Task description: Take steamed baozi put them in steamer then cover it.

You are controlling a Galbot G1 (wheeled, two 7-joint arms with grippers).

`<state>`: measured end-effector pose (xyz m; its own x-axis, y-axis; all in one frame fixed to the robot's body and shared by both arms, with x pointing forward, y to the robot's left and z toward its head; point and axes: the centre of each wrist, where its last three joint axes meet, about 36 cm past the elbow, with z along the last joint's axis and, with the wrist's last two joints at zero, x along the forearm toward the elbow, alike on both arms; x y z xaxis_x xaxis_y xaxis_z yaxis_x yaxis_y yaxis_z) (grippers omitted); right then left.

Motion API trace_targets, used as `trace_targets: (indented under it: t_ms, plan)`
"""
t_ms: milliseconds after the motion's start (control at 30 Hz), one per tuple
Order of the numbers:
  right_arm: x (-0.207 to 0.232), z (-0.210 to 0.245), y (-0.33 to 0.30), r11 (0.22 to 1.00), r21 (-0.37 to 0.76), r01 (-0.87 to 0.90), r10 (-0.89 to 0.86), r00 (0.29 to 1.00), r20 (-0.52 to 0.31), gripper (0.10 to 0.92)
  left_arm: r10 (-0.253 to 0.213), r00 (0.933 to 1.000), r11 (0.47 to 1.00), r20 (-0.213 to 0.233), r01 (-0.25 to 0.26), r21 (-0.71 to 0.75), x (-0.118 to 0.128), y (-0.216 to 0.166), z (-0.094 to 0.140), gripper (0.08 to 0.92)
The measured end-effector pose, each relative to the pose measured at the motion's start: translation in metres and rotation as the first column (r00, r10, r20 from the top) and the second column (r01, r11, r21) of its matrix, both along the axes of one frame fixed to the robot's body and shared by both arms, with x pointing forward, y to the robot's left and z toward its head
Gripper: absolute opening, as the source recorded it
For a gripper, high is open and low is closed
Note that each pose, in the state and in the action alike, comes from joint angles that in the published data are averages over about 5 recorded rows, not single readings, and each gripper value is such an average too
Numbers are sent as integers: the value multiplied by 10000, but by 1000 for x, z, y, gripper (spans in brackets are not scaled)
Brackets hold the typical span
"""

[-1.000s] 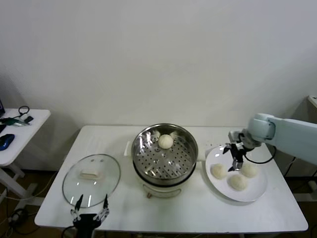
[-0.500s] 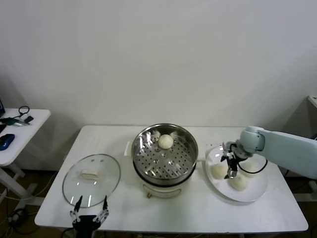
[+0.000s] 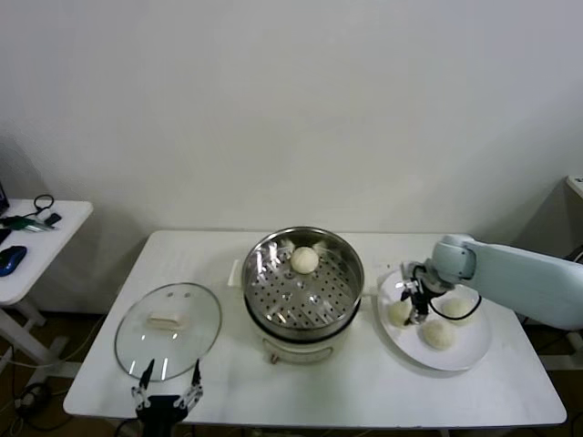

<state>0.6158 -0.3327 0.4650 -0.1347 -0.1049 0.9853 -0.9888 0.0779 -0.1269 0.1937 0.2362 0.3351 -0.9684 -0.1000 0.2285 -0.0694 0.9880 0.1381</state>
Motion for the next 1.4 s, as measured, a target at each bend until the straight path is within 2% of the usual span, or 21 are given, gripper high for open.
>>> trace_targets:
  t_ms: [233, 467, 633, 767, 1000, 1400]
  plan:
    - [13, 45, -1, 9991, 184, -380, 378, 9992, 141, 619, -38, 10000, 10000, 2, 38, -11, 0, -2, 0, 823]
    - [34, 141, 8, 9944, 261, -1022, 1004, 9930, 617, 619, -65, 10000, 10000, 55, 65, -62, 2, -4, 1, 823]
    - [38, 212, 41, 9861, 764, -1475, 1375, 9829, 1223, 619, -102, 9999, 9999, 82, 103, -70, 2, -5, 3, 823]
    - [32, 241, 84, 9728, 1279, -1931, 1740, 9738, 1468, 619, -129, 9998, 9999, 128, 130, -36, 2, -4, 6, 823]
    - [18, 241, 166, 9508, 1633, -2632, 2388, 9587, 1544, 619, -57, 9998, 10000, 184, 57, 12, 4, -1, 7, 823]
    - [6, 172, 268, 9377, 1465, -3150, 2977, 9460, 1285, 619, 19, 9998, 10000, 202, -21, 68, 3, 2, 8, 823]
